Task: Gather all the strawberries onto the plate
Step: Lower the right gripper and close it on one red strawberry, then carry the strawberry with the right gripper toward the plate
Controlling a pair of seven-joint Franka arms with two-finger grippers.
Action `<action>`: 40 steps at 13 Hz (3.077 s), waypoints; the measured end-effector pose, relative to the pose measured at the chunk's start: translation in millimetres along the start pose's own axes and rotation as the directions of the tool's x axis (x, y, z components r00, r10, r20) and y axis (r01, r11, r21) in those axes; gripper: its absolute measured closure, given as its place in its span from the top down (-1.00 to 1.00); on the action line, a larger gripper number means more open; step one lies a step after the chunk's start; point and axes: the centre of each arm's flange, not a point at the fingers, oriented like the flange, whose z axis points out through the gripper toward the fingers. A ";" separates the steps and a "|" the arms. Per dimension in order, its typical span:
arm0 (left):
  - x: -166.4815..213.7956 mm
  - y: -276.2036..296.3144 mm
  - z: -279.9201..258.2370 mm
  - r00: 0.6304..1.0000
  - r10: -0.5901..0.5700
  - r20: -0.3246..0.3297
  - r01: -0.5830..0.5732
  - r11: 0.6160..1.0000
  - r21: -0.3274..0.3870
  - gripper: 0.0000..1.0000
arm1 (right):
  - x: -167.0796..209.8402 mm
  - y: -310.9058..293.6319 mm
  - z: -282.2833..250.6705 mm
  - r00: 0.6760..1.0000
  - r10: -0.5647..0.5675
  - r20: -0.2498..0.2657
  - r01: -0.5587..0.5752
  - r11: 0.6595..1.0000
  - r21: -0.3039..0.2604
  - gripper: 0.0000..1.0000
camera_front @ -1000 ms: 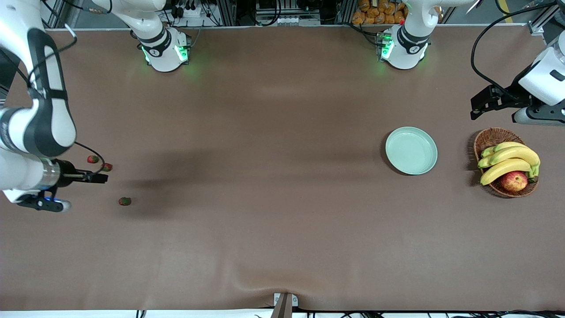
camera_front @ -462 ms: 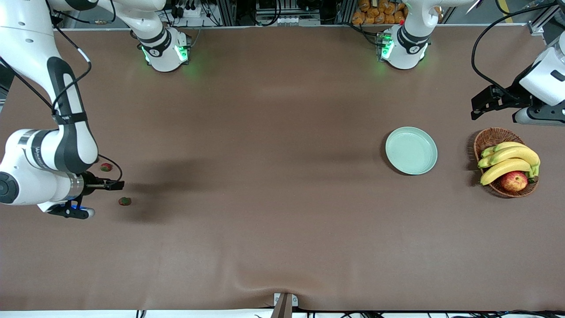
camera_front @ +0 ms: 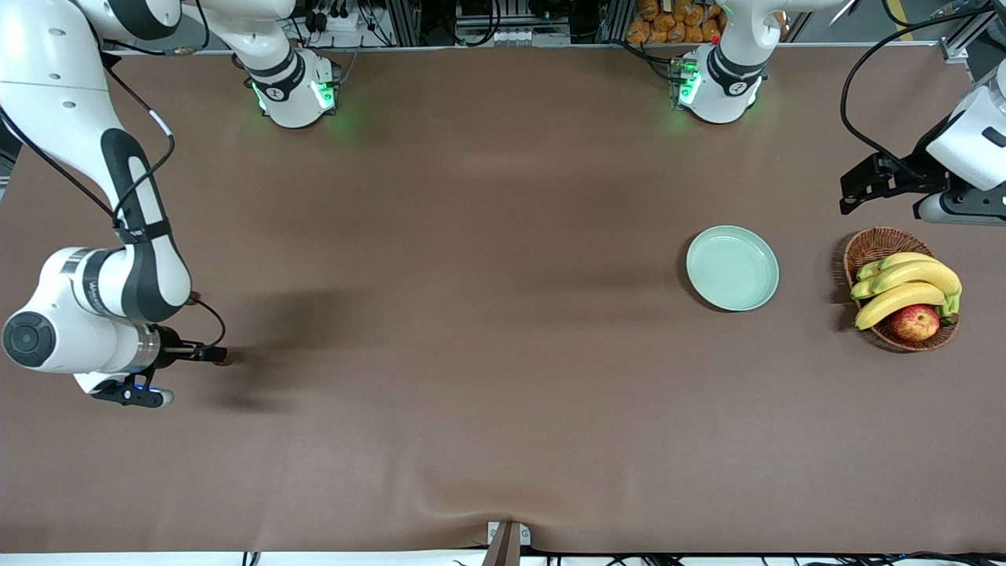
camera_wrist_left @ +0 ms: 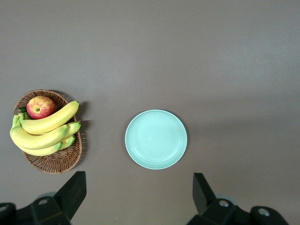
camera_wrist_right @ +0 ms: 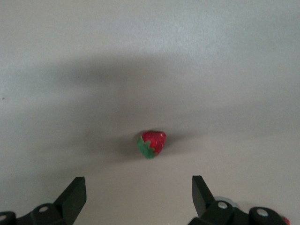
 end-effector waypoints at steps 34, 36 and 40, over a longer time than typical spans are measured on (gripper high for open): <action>5.4 -0.3 11.4 1.000 -0.001 0.021 0.001 1.000 -0.004 1.00 | -5.4 17.0 71.0 0.999 -0.006 -0.045 0.007 1.000 0.006 -0.30; 5.4 -0.3 11.4 1.000 -0.001 0.021 0.001 1.000 -0.004 1.00 | -3.4 3.5 60.0 0.999 -0.027 -0.035 0.027 1.000 0.011 -0.30; 5.4 -0.4 11.5 1.000 -0.001 0.021 0.001 1.000 -0.004 1.00 | -3.7 -47.5 -10.2 0.982 -0.167 -0.086 0.171 0.985 0.034 -0.30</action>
